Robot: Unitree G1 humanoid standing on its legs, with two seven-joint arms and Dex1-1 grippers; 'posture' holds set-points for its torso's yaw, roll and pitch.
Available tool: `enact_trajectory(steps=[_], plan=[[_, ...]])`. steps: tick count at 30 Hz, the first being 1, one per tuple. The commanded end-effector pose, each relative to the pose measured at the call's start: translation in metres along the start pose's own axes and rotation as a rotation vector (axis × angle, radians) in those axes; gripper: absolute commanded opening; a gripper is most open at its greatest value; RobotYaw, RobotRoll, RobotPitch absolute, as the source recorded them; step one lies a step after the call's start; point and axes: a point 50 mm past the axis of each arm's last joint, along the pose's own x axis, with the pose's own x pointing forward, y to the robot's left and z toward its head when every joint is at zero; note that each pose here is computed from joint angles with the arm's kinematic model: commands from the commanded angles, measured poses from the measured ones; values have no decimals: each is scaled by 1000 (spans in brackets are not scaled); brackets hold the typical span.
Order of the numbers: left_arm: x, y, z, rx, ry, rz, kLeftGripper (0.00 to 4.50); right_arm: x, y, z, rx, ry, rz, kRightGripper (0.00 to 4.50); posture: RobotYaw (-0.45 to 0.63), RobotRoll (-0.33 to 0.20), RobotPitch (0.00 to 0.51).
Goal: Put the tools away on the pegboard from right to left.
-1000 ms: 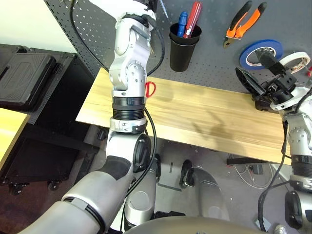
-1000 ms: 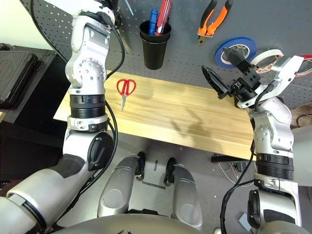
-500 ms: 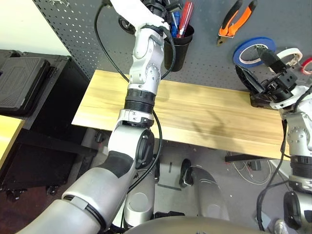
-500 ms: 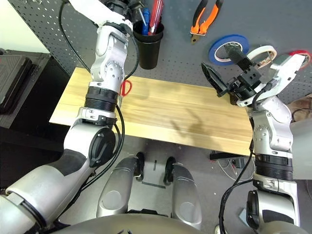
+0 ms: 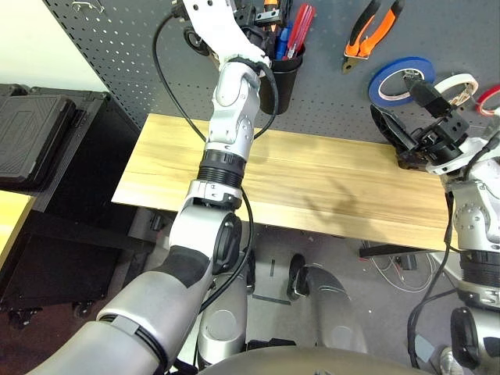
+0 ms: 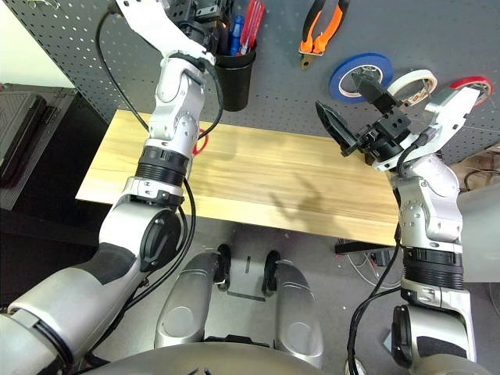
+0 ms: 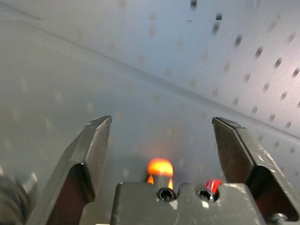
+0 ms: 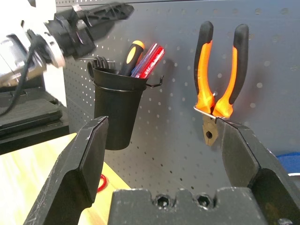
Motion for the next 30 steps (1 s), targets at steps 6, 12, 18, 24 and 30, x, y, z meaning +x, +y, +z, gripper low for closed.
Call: enact_trajectory(steps=[6, 12, 18, 24, 30], plan=[[-19, 0, 54, 97, -65, -43, 4479, -5, 16, -23, 87, 159, 85, 4500, 197, 0, 241], [-61, 15, 55, 189, 83, -18, 4479, -15, 29, -40, 120, 312, 162, 4500, 237, 0, 265], [-108, 28, 30, 233, 334, 46, 4479, -25, 43, -63, 122, 472, 224, 4500, 270, 0, 299], [-150, 46, -3, 291, 583, 122, 4479, -26, 55, -83, 127, 546, 248, 4500, 291, 0, 334], [-174, 59, -29, 309, 713, 201, 4479, -22, 68, -101, 137, 582, 273, 4500, 303, 0, 359]])
